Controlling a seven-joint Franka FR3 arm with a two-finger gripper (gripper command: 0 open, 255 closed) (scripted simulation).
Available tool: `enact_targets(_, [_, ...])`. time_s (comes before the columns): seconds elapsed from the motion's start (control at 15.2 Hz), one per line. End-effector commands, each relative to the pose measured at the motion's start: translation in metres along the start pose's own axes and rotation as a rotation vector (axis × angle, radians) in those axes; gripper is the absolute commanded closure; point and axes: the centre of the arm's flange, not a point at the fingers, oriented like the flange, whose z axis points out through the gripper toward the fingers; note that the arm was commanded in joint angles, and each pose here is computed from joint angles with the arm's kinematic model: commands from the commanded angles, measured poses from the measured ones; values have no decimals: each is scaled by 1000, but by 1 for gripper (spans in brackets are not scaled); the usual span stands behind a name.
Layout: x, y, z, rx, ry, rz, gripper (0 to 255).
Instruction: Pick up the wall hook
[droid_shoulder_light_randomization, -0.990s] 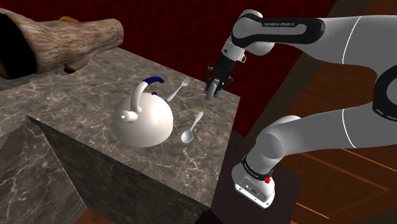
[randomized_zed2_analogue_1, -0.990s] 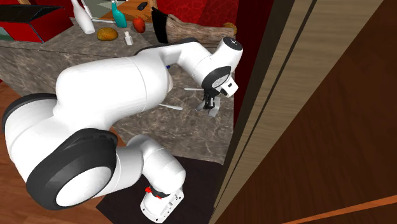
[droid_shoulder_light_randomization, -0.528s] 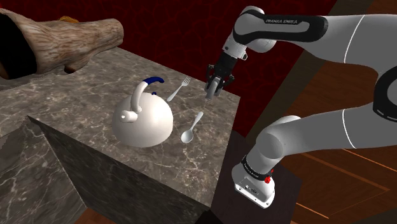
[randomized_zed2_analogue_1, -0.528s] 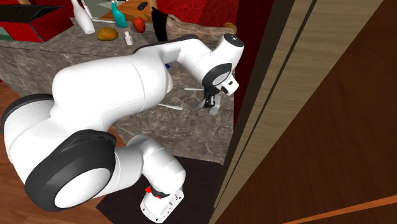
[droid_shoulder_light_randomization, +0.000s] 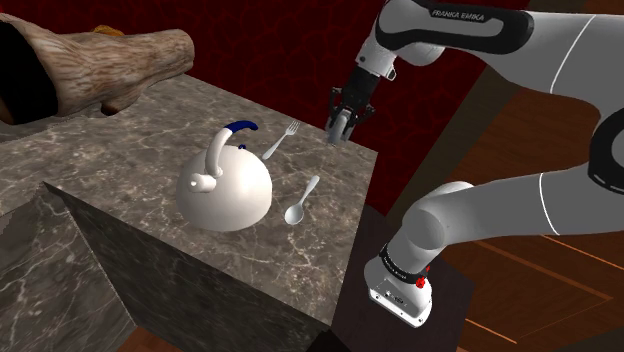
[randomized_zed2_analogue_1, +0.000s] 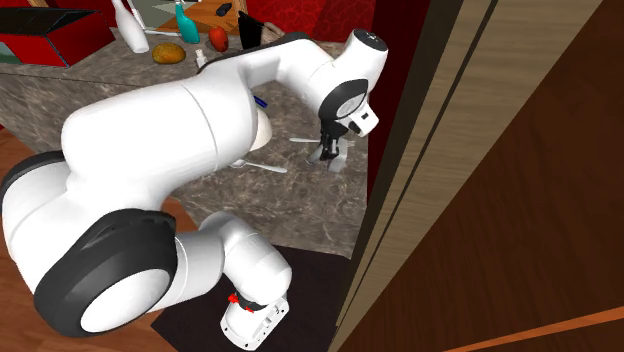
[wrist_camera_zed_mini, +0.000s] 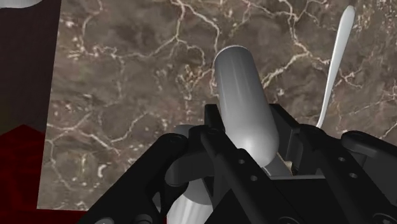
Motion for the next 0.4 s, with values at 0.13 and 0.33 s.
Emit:
enact_targets(0.13, [-3,-5,-20,0,0,0,255])
enact_targets(0.33, [-4,-6,-26,0,0,0,255])
